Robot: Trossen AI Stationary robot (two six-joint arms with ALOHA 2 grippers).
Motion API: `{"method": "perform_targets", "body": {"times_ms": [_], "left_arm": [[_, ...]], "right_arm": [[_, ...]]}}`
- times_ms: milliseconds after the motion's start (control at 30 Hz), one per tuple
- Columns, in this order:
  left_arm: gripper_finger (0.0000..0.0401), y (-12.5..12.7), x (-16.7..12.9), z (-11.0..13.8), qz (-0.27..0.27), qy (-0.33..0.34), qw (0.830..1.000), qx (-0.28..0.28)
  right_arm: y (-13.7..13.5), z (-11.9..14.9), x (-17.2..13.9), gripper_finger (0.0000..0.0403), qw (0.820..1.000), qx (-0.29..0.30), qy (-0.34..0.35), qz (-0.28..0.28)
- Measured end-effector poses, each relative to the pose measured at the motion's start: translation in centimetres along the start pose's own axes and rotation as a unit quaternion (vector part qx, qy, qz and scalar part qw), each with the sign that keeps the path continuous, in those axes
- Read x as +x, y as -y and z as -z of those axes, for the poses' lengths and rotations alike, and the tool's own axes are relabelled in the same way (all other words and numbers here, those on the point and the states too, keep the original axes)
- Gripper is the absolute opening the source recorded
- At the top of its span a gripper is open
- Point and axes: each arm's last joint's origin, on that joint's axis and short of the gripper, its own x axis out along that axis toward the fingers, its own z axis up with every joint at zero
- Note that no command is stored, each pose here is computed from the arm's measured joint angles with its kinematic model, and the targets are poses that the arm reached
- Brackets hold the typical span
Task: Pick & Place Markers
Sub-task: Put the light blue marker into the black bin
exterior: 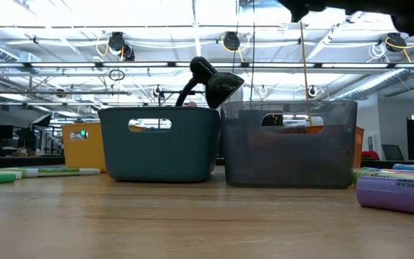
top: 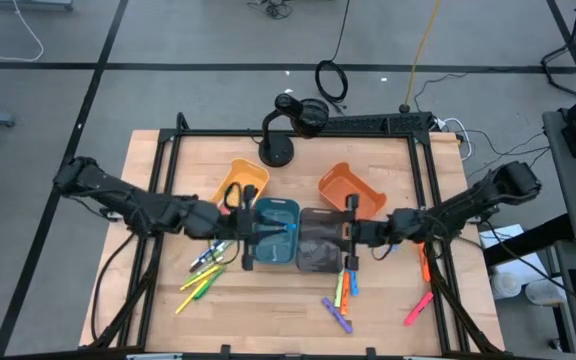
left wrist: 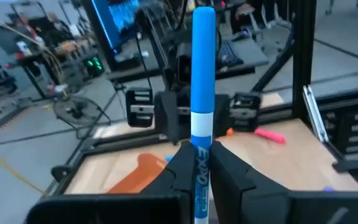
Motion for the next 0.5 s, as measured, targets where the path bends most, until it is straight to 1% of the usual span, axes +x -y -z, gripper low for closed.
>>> {"method": "perform_targets", "body": {"times_ms": [100,233,333,500], "left_arm": [[0.0027,-0.9,1.2,0.3,0.006,0.014,1.0,-0.008],[0.0027,-1.3,2.8,1.1,0.032,0.023,0.999,-0.002],[0.0027,-1.4,3.9,2.0,0.048,0.016,0.999,0.0],[0.0026,-1.4,5.5,3.0,0.073,0.026,0.997,-0.005]], "right_arm": [[-0.5,0.3,1.5,0.013,1.0,0.006,-0.006,-0.004],[-1.0,0.6,3.0,0.013,1.0,0.008,-0.014,-0.006],[-1.3,0.7,3.7,0.013,1.0,0.008,-0.015,-0.008],[-1.6,1.0,4.1,0.013,1.0,0.01,-0.004,-0.027]]}}
